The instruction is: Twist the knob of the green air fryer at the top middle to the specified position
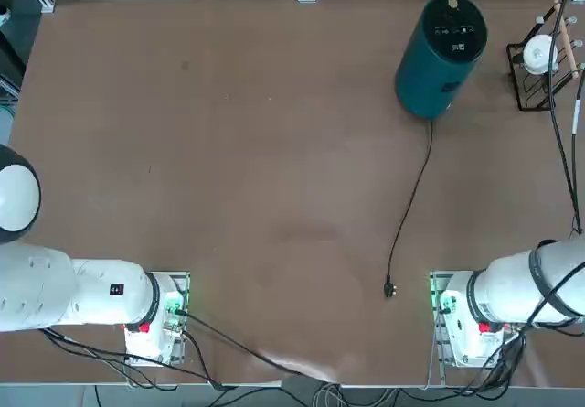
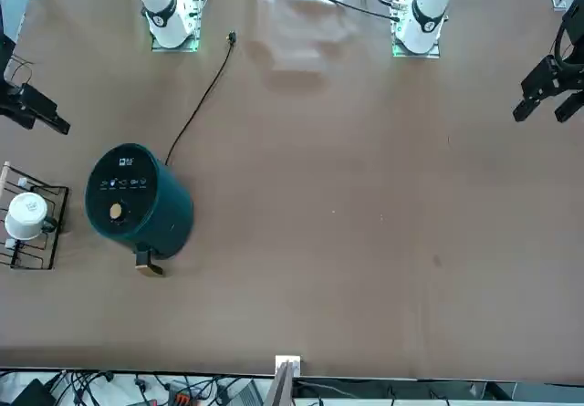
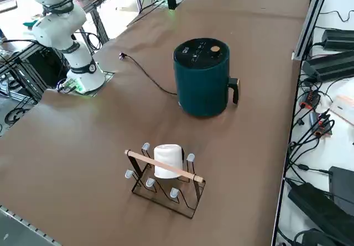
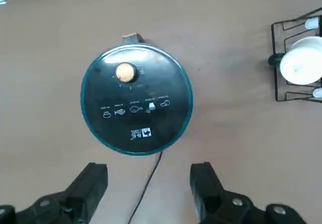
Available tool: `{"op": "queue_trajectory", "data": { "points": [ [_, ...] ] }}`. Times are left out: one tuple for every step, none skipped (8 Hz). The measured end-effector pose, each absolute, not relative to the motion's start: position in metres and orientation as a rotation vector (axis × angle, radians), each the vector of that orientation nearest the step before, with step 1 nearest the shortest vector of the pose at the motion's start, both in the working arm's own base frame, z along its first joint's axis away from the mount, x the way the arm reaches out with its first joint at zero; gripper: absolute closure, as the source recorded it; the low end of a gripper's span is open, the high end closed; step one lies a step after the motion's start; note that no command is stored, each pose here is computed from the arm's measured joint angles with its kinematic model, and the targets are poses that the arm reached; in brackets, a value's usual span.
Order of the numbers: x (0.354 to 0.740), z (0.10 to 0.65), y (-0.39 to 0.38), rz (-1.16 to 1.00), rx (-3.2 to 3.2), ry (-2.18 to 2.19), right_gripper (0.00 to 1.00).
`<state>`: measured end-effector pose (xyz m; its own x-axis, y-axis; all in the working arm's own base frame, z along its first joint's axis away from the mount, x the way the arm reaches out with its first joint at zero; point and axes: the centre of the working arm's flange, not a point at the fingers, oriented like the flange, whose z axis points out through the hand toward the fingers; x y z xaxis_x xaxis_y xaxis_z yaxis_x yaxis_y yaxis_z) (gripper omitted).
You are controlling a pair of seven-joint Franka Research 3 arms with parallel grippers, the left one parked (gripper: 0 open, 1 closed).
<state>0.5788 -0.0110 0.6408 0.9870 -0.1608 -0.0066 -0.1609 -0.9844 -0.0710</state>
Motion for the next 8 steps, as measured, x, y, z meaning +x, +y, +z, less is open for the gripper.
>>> {"op": "queue_trajectory", "data": {
  "points": [
    [0.579, 0.633, -0.014, -0.01, -3.058, 0.269, 0.0],
    [0.578, 0.624, -0.018, -0.047, -3.055, 0.282, 0.0],
    [0.573, 0.621, -0.019, -0.065, -3.054, 0.287, 0.0],
    [0.569, 0.625, -0.019, -0.067, -3.053, 0.286, 0.0],
    [0.567, 0.629, -0.019, -0.073, -3.053, 0.286, 0.0],
    [0.566, 0.631, -0.019, -0.077, -3.052, 0.287, 0.0],
    [0.566, 0.631, -0.02, -0.077, -3.052, 0.288, 0.0],
    [0.566, 0.631, -0.02, -0.076, -3.052, 0.288, 0.0]
  ]
}}
